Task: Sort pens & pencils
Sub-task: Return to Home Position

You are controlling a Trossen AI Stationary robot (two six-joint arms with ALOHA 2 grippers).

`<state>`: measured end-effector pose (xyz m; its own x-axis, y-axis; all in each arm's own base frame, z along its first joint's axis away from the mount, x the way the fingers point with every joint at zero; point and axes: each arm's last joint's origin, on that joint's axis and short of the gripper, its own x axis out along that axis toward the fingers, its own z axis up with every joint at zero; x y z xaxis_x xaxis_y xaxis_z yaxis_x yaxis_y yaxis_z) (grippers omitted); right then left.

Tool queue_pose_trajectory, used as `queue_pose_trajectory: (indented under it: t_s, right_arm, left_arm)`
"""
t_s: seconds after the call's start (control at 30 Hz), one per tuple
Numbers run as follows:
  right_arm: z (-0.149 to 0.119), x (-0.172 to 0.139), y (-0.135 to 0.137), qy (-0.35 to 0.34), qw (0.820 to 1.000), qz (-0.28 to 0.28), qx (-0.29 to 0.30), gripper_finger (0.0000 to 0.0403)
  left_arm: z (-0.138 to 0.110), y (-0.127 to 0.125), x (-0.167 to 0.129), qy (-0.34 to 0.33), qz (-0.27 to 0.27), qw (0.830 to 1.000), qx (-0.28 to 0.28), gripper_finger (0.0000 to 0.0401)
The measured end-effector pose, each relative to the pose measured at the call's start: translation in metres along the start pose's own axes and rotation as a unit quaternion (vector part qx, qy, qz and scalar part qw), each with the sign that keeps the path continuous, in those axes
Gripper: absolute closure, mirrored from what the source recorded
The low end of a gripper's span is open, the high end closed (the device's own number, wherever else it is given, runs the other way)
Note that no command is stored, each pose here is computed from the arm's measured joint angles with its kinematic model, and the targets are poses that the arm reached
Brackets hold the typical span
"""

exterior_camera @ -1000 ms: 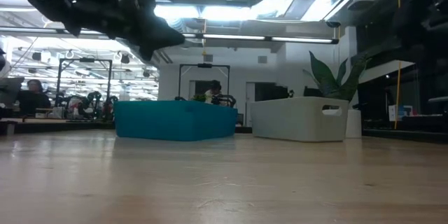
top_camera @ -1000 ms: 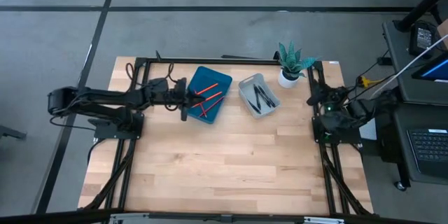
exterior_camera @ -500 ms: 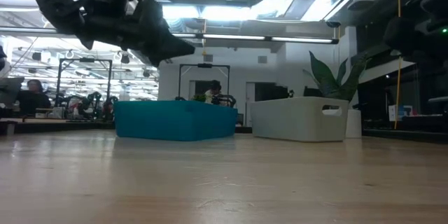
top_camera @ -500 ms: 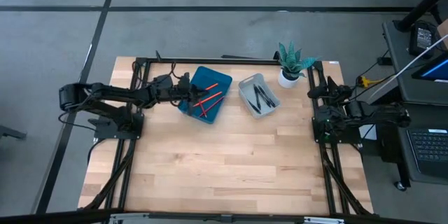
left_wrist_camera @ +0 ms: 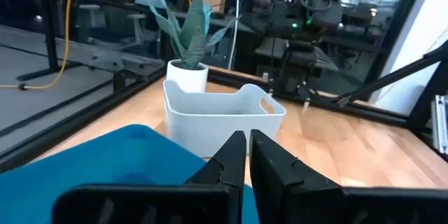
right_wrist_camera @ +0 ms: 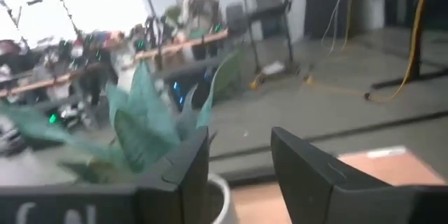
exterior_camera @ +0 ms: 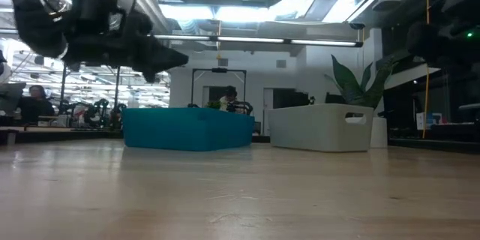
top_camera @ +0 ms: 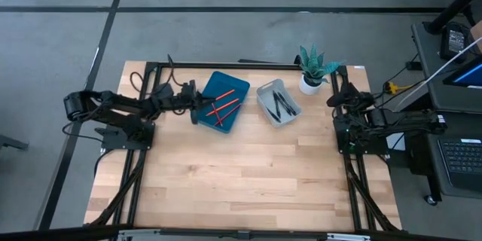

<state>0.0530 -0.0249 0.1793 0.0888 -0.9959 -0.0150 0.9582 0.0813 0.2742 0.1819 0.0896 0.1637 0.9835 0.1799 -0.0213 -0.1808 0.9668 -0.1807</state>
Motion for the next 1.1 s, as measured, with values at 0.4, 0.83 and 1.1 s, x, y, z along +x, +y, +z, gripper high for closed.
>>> queue_pose_trajectory:
  t_s: [0.4, 0.83, 1.1]
  right_arm:
    - [-0.011, -0.003, 0.004, 0.201, 0.977, 0.070, -0.008, 0.0247]
    - [-0.022, -0.012, 0.008, 0.427, 0.892, 0.149, -0.008, 0.0247]
    - [-0.024, -0.016, 0.008, 0.492, 0.853, 0.171, -0.008, 0.0247]
  left_arm:
    - [-0.015, -0.003, -0.005, 0.047, 0.004, 0.999, -0.015, 0.0387]
    - [-0.017, -0.005, -0.005, 0.056, 0.018, 0.998, -0.024, 0.0387]
    - [-0.001, -0.032, -0.052, -0.040, -0.036, 0.998, -0.022, 0.0387]
